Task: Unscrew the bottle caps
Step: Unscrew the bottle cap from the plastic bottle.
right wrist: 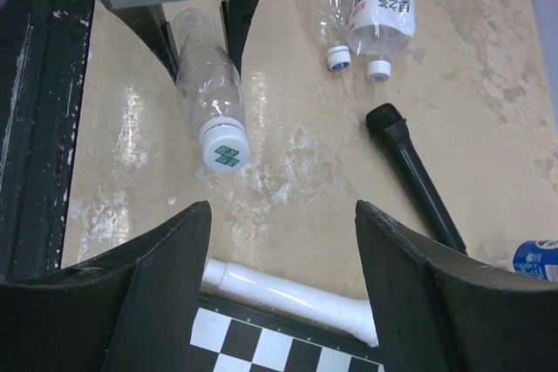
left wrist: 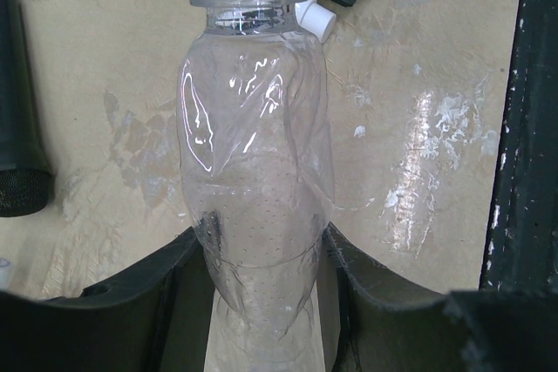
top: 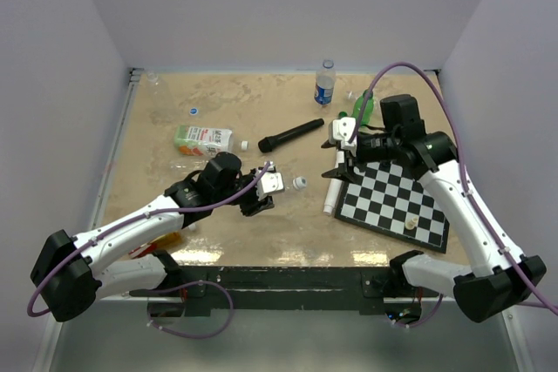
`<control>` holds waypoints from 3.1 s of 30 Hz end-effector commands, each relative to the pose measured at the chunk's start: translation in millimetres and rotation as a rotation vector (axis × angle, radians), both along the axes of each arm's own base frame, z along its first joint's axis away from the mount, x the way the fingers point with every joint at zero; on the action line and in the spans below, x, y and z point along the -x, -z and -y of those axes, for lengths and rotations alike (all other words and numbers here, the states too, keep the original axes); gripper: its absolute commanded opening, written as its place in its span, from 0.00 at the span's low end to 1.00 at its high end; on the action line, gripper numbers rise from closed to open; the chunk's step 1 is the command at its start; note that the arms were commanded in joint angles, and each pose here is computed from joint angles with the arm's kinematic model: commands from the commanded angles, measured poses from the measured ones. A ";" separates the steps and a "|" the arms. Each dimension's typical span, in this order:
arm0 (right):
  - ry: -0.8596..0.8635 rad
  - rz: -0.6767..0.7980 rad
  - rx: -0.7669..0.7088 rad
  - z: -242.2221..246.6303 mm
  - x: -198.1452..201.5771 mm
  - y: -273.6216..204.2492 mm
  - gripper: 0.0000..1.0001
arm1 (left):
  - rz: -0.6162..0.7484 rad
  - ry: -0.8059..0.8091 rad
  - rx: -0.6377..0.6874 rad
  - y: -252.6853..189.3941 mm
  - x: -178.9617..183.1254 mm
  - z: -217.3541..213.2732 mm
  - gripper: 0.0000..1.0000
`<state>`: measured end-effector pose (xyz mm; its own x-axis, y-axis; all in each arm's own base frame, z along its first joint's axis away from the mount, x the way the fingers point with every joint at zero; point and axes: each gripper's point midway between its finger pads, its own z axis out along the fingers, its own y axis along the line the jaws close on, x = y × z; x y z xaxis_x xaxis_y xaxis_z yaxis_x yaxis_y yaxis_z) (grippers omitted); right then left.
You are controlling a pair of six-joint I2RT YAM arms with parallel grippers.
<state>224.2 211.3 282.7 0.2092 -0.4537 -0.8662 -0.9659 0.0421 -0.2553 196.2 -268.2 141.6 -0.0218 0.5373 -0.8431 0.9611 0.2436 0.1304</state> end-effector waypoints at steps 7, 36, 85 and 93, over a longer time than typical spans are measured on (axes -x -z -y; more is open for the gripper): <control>-0.046 -0.096 -0.053 -4.9 10.6 -2.4 0.71 | 0.038 -0.010 0.027 -10.1 -4.0 0.7 0.02; -0.031 -0.229 -0.064 -11.1 4.1 3.8 0.70 | 0.046 -0.029 0.019 -9.2 -7.7 -1.0 0.01; -0.003 -0.515 -0.014 -62.2 0.2 66.5 0.55 | 0.071 -0.105 -0.007 -9.1 -20.2 -8.1 0.00; -0.004 -0.519 0.004 -64.6 1.4 70.9 0.40 | 0.080 -0.132 -0.017 -8.7 -24.2 -11.1 0.00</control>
